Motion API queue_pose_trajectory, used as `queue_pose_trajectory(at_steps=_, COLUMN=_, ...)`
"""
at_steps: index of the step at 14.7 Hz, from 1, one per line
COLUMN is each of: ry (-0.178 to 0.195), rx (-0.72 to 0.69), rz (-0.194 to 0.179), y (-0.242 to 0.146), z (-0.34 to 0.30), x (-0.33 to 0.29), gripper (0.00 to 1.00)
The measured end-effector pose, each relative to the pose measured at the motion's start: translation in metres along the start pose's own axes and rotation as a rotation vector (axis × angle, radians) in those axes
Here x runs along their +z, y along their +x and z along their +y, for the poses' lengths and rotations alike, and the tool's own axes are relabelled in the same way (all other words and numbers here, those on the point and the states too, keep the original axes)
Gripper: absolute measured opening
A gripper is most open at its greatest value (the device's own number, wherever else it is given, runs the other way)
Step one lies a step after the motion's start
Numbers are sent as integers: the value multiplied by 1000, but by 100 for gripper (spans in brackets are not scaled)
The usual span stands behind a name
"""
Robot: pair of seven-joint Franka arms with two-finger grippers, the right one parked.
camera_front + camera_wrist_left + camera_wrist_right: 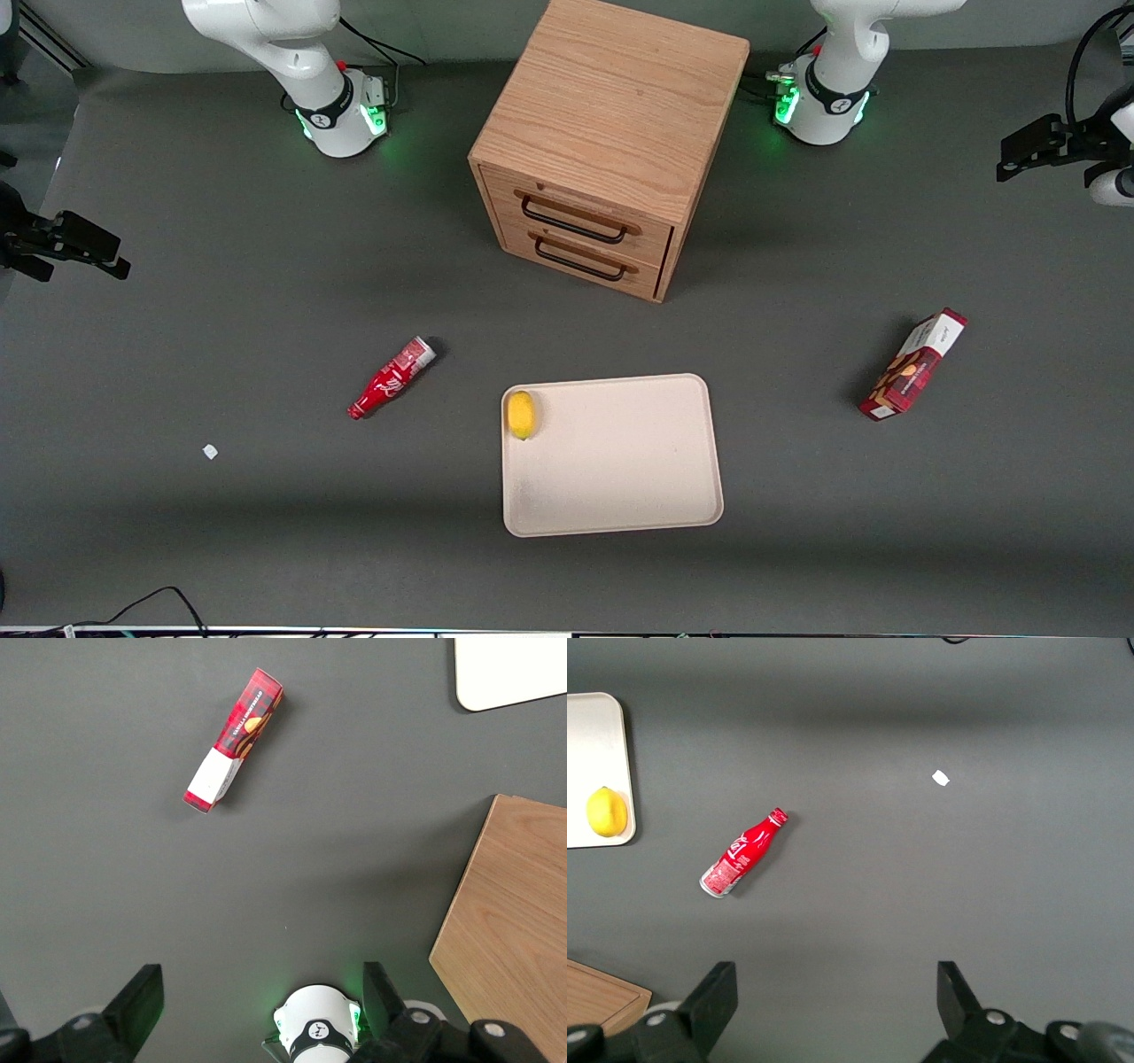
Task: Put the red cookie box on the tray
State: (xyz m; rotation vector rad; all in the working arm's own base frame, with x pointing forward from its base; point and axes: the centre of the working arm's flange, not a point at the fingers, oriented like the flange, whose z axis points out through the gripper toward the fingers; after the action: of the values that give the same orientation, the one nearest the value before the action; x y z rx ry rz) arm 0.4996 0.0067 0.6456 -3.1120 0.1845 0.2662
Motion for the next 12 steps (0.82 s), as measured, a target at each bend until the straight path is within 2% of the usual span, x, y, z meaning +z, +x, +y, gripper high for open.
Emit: queue_pose_trajectory(at_steps=12, ry=-3, rx=1, rz=-8, y=-1, z=0, x=0, gripper=100)
